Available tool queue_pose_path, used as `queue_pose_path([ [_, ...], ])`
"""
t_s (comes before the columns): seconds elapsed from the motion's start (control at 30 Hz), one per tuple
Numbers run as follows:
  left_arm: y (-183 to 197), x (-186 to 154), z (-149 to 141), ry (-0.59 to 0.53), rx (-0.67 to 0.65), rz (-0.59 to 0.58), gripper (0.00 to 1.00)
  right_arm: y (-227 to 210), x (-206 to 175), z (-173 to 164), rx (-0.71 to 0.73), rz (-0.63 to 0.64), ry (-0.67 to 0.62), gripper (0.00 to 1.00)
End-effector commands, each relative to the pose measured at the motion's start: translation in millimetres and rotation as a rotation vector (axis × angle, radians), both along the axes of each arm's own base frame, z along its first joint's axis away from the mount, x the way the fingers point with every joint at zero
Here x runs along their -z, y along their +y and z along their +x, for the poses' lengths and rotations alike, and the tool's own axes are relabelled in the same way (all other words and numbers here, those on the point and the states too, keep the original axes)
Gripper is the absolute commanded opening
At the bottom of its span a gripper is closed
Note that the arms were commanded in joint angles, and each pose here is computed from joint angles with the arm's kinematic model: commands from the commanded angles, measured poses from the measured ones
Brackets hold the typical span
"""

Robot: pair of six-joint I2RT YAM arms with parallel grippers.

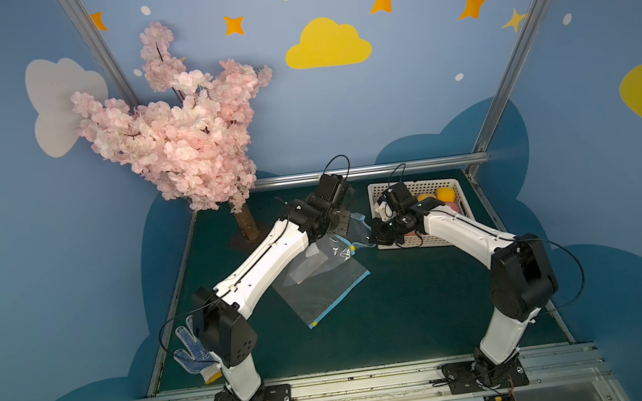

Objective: Place the peach in a zip-top bag and seal the zipper
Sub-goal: Open the zipper food storage bag, then pick up the peach from the basket.

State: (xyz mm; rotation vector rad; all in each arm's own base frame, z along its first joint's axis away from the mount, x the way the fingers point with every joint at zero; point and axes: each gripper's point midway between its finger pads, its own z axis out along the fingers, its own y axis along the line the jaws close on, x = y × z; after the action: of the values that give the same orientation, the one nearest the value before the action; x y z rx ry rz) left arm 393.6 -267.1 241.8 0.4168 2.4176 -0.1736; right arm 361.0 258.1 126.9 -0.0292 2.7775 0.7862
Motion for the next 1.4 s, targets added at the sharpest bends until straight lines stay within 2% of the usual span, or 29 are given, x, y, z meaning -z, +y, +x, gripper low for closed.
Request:
queue_pose_path([
  [0.0,0.3,2.5,0.9,0.064,-0.035,-0.047,0.06,-5.9,17.9,3.7,0.0,-0.031,0.014,0.03],
  [0.1,-10.9,16.0,4.3,0.11,-0.018,-0.069,0.06,-5.3,22.3,5.8,-0.012,-0.032,0.018,0.08],
  [0.27,-28.0,43.6,7.4,0.169,0.012,-0.047,0.03,4.7,-5.0,10.2,-0.056,0.034,-0.032,0.24],
  [0.47,-40.7,57.6,9.4,0.182,0.032,-0.025,0.03,3.3,-24.6,9.2,-0.072,0.092,-0.054,0.36],
  [0.7,-44.2,67.2,9.7,0.199,0.034,-0.016,0.03,-32.8,-67.3,12.2,-0.009,0.143,-0.161,0.55],
  [0.77,-44.9,69.0,9.5,0.204,0.034,-0.017,0.03,-61.3,-72.2,20.4,0.053,0.096,-0.211,0.61],
  [0.83,-45.7,69.7,9.6,0.208,0.033,-0.021,0.03,-94.8,-63.0,30.9,0.161,-0.009,-0.243,0.66],
  [0.93,-46.9,71.5,9.0,0.215,0.034,-0.025,0.03,-137.1,-46.8,45.0,0.22,-0.202,-0.318,0.79],
  [1.0,-48.4,70.8,8.5,0.217,0.035,-0.031,0.03,-150.7,-38.1,51.8,0.226,-0.264,-0.321,0.84],
  [1.2,-49.8,71.3,7.4,0.221,0.037,-0.035,0.03,-161.3,-16.7,66.3,0.245,-0.333,-0.192,0.89],
  [1.37,-50.7,70.7,7.1,0.221,0.039,-0.037,0.03,-144.7,0.1,70.5,0.112,-0.318,-0.057,0.89],
])
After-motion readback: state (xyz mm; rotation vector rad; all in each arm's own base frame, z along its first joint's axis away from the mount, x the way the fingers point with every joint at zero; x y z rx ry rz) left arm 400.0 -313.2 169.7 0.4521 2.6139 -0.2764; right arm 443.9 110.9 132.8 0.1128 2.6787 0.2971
